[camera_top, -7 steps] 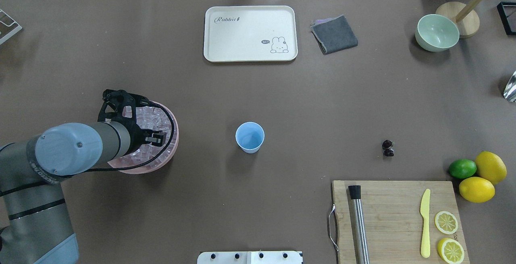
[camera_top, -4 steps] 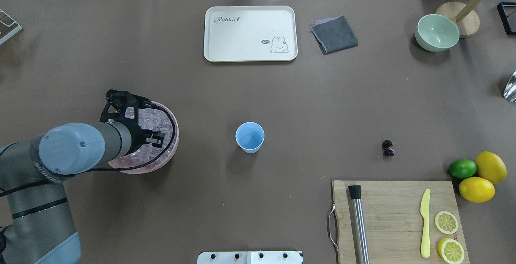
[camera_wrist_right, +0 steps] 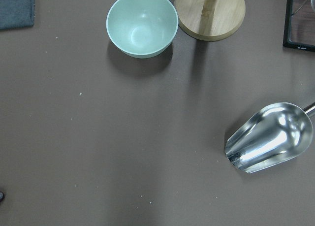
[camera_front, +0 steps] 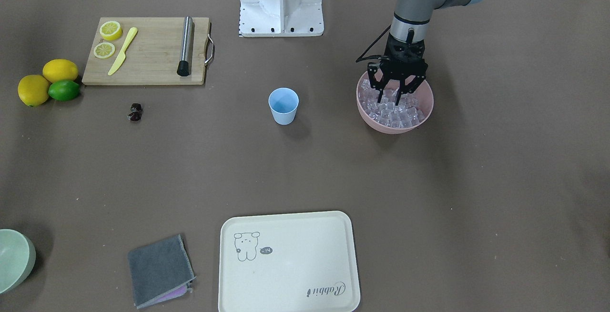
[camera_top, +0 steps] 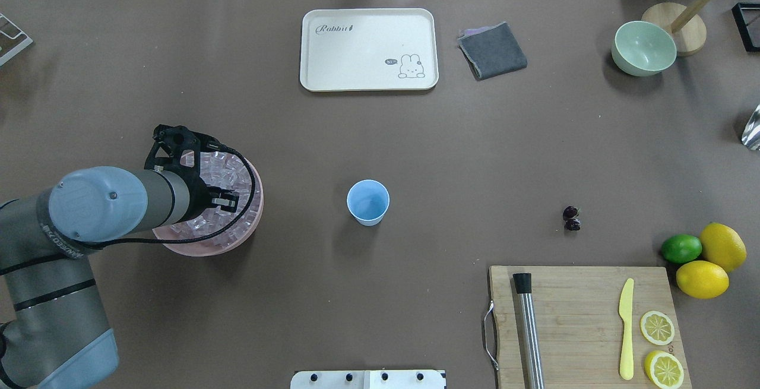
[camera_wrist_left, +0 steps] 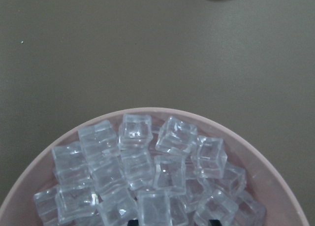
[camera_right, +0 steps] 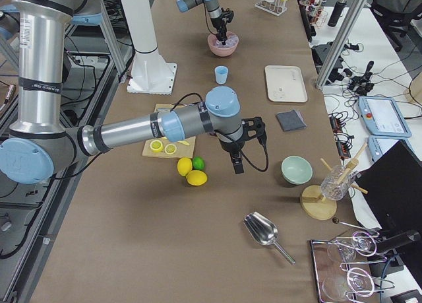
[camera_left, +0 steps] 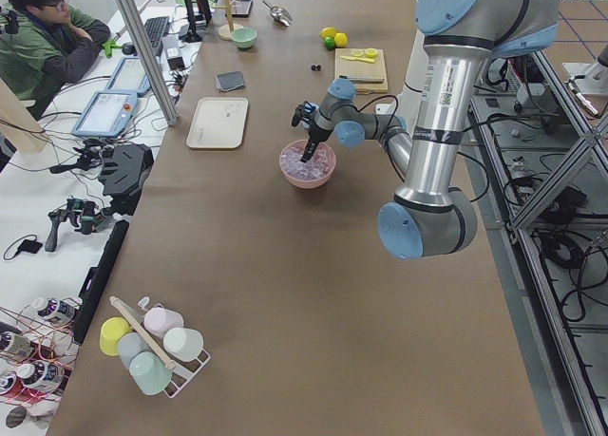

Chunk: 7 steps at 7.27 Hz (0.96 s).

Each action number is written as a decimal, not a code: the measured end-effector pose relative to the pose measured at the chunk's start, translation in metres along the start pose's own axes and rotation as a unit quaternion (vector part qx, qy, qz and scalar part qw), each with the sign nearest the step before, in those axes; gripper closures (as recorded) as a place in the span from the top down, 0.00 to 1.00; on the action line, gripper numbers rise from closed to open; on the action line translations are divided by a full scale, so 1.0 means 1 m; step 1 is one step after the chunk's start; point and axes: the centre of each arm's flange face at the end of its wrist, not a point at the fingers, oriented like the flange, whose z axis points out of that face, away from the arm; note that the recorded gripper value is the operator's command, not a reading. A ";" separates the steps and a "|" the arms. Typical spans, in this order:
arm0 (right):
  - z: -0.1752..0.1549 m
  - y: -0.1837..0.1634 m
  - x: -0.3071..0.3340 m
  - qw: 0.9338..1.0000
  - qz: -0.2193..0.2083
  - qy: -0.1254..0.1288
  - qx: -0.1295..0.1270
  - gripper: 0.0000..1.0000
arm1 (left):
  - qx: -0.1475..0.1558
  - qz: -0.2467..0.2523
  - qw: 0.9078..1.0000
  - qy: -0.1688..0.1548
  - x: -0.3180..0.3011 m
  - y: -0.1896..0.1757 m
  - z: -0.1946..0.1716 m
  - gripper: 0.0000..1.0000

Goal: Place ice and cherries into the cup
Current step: 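Lower the left gripper into the ice and grasp an ice cube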

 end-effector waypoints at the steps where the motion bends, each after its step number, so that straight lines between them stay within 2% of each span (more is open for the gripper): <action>1: 0.000 0.000 0.000 1.000 0.000 0.000 0.000 1.00 | 0.000 -0.002 1.000 0.000 -0.003 -0.004 -0.001 0.47; 4: 0.000 -0.001 -0.001 1.000 -0.001 0.000 0.001 1.00 | -0.001 0.000 1.000 -0.003 -0.006 -0.006 0.004 0.47; 5: 0.000 -0.001 -0.001 1.000 -0.001 0.000 0.000 1.00 | -0.001 0.000 1.000 -0.003 -0.007 -0.006 0.005 0.41; 6: 0.000 -0.001 0.000 1.000 -0.001 0.000 0.000 1.00 | -0.001 0.000 1.000 -0.002 -0.006 -0.006 0.006 0.18; 7: 0.000 -0.001 0.000 1.000 -0.001 0.000 0.000 1.00 | 0.000 0.000 1.000 -0.001 -0.006 -0.006 0.006 0.00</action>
